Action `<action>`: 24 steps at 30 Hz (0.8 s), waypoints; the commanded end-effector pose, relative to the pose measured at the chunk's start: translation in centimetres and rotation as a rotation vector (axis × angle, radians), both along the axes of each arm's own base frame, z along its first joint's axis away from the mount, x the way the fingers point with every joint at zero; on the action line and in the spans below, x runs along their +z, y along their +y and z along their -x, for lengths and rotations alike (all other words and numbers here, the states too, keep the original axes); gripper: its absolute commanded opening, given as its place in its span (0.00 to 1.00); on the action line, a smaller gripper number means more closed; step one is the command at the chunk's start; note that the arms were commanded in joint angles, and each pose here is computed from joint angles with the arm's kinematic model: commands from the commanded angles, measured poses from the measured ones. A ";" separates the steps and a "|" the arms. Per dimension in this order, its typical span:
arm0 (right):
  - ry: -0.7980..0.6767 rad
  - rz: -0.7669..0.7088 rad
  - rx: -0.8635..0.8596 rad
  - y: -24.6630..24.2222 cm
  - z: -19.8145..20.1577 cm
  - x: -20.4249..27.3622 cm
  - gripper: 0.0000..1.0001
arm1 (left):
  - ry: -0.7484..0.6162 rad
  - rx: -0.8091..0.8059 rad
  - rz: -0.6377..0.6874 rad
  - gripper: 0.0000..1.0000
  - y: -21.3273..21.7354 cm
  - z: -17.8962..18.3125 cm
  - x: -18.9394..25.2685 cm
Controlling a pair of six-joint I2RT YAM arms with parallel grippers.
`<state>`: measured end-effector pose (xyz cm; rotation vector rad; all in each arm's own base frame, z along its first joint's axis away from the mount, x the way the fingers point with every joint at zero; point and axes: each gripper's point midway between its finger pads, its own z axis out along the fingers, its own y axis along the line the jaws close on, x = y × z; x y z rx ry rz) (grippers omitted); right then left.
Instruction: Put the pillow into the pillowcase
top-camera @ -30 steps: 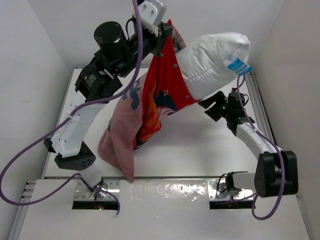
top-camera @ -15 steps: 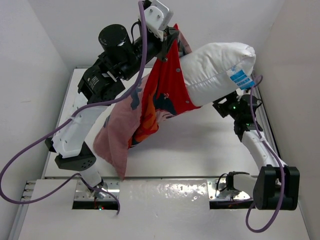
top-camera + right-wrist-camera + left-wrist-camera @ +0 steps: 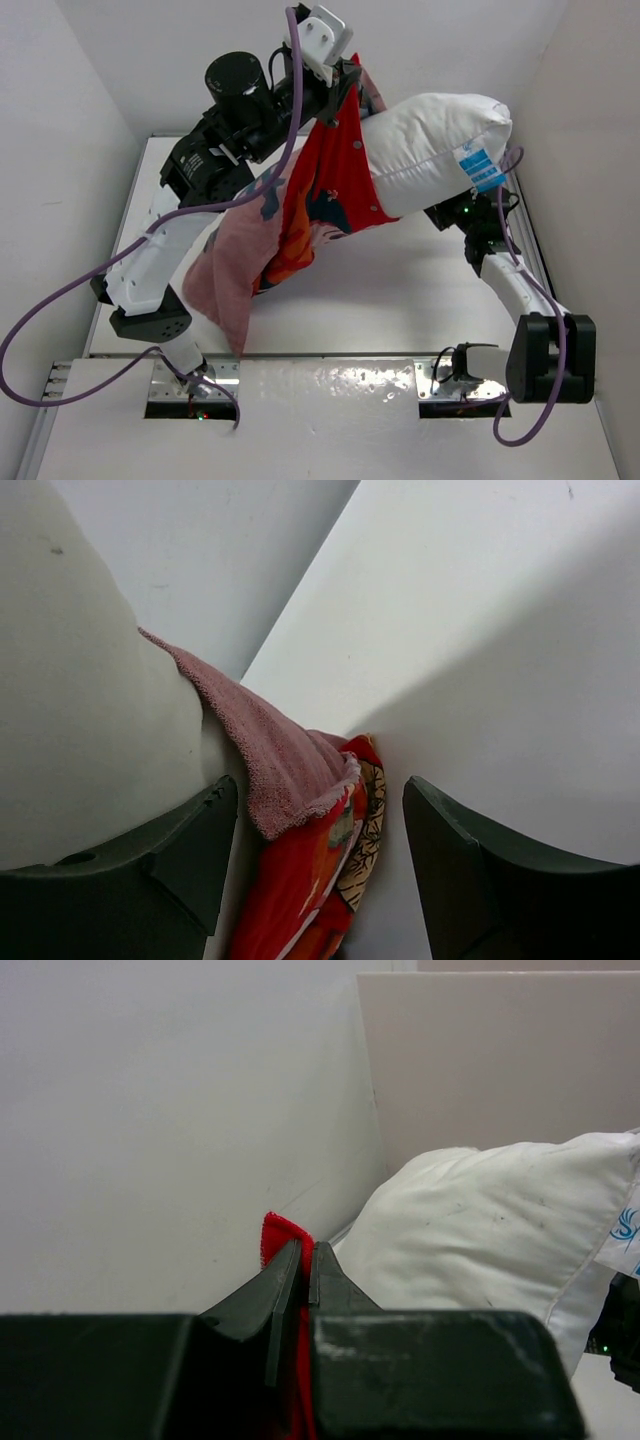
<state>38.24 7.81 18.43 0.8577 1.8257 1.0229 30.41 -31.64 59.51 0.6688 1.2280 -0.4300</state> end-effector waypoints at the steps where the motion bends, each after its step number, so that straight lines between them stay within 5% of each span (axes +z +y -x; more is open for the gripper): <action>1: -0.072 -0.009 0.034 1.3 0.8 2.2 0.66 | -0.167 0.006 0.188 0.00 3.6 3.3 7.5; 10: 0.009 -0.042 0.132 6.3 1.6 -0.4 0.64 | -0.149 0.003 0.191 0.00 3.2 2.9 7.1; 13: 0.024 -0.049 0.159 7.4 0.1 -0.8 0.39 | -0.151 -0.009 0.205 0.00 3.2 3.2 7.5; 14: 0.015 -0.055 0.169 7.7 -0.3 -0.6 0.19 | -0.152 -0.009 0.209 0.00 3.3 3.3 7.6; 16: 0.014 -0.070 0.172 7.7 -0.7 -0.6 0.00 | -0.157 -0.002 0.215 0.00 3.7 3.3 8.0; 20: 0.023 0.003 0.076 4.9 -0.9 0.4 0.00 | -0.173 0.025 0.232 0.00 4.6 3.2 8.6; 24: -0.106 0.170 -0.058 -0.8 -2.6 8.1 0.00 | -0.209 0.065 0.231 0.00 5.7 3.2 9.5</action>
